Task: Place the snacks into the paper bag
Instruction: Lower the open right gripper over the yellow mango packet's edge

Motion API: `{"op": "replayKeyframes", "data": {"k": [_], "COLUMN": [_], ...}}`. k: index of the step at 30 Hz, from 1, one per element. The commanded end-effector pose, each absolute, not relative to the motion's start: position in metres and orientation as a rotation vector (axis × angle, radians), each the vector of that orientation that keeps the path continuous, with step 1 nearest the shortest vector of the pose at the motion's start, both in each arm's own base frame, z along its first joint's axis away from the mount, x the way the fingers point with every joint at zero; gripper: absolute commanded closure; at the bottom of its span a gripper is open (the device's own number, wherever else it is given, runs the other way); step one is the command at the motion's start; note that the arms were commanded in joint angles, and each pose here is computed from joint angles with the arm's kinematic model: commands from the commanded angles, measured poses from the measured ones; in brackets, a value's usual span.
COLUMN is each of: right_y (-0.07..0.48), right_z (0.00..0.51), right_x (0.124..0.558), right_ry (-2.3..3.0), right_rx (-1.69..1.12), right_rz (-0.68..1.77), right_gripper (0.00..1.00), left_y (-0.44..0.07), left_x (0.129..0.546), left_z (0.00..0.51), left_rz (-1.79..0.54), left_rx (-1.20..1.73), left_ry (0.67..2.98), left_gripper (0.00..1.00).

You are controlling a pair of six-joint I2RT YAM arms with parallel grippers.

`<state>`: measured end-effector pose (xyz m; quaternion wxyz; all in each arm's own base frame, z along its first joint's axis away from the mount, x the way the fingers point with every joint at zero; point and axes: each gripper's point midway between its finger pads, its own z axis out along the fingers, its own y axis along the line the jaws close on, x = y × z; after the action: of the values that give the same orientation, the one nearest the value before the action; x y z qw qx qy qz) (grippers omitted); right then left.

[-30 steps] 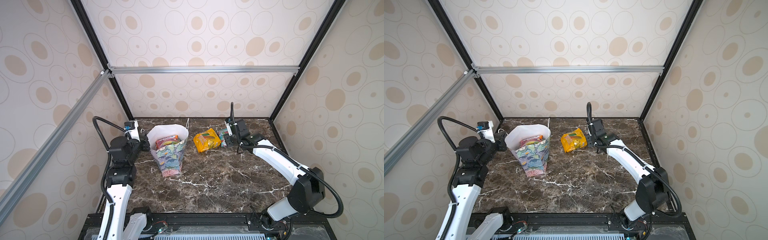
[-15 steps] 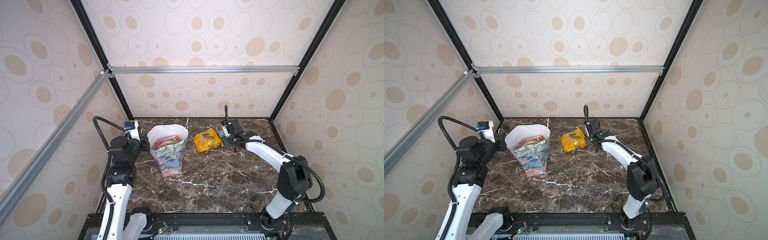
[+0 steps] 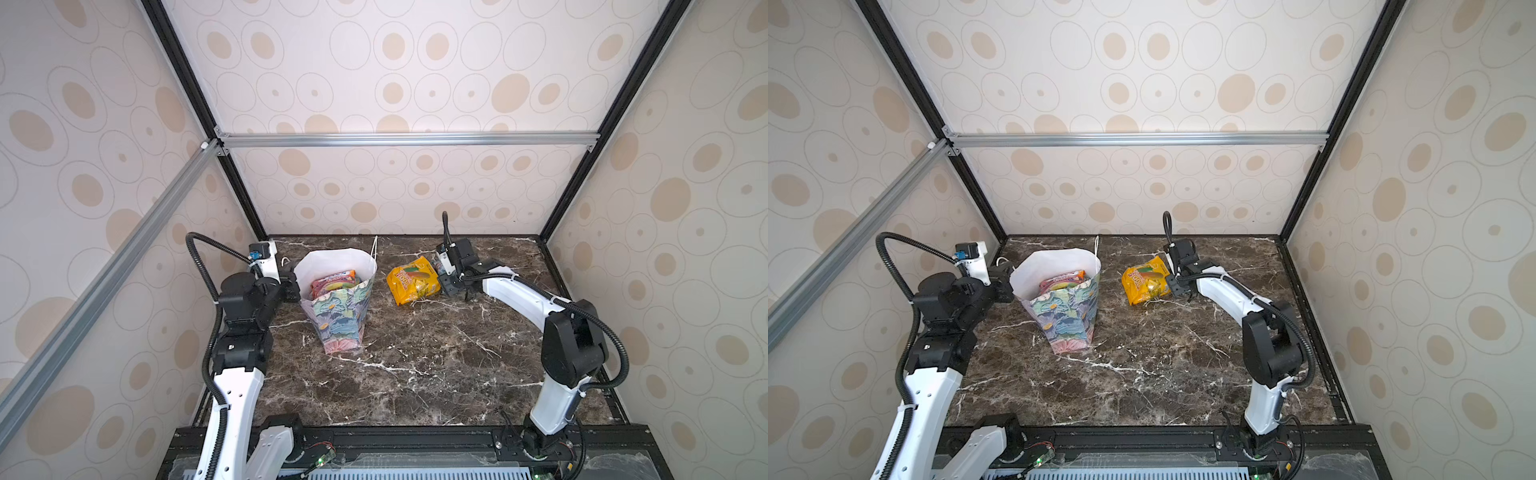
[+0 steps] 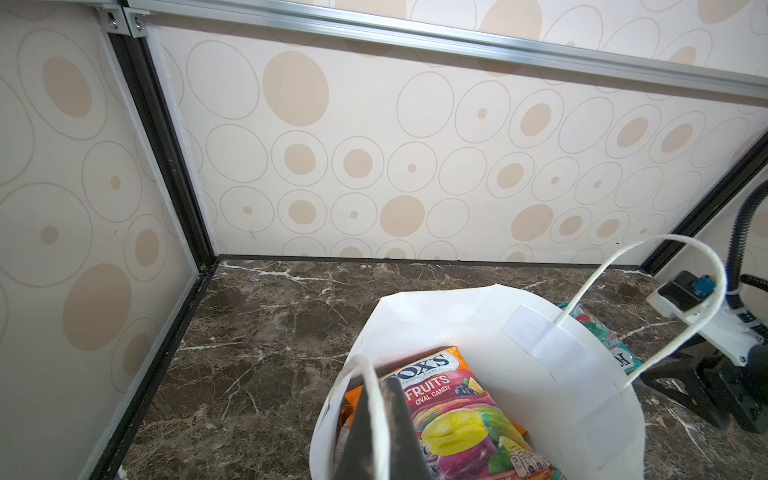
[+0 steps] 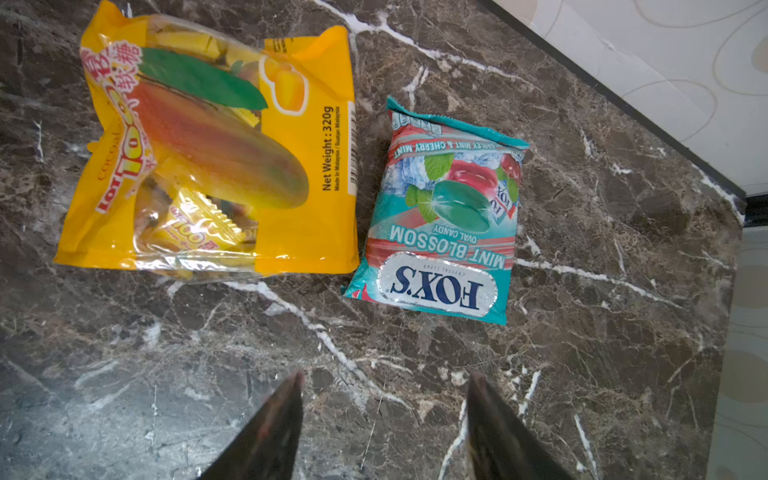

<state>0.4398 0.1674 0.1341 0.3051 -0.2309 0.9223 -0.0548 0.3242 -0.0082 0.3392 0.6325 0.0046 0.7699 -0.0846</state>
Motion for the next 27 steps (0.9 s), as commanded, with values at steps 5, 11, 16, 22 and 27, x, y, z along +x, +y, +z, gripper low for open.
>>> {"op": "replayKeyframes", "data": {"k": [5,11,16,22,27], "right_y": [0.171,0.177,0.173,0.171,0.170], "right_z": [0.138,0.131,0.112,0.095,0.091], "right_x": [0.448,0.449,0.445,0.446,0.454], "right_ry": [2.417,2.424,2.459,2.474,2.467], "right_rx": [-0.643,-0.710,-0.772,-0.809,-0.823], "right_rz": [-0.129,-0.108,-0.146,-0.175,-0.209], "right_gripper": [0.35,0.35,0.37,0.38,0.38], "left_y": [-0.006,-0.006,-0.006,-0.006,-0.005], "left_x": [0.323,0.324,0.323,0.323,0.323], "left_z": [0.352,0.352,0.353,0.353,0.353], "left_rz": [-0.179,-0.182,-0.178,-0.178,-0.175], "left_rx": [0.016,0.017,0.014,0.017,0.015], "left_ry": [1.728,1.730,1.728,1.725,1.724], "left_gripper": [1.00,1.00,1.00,1.00,1.00]}}
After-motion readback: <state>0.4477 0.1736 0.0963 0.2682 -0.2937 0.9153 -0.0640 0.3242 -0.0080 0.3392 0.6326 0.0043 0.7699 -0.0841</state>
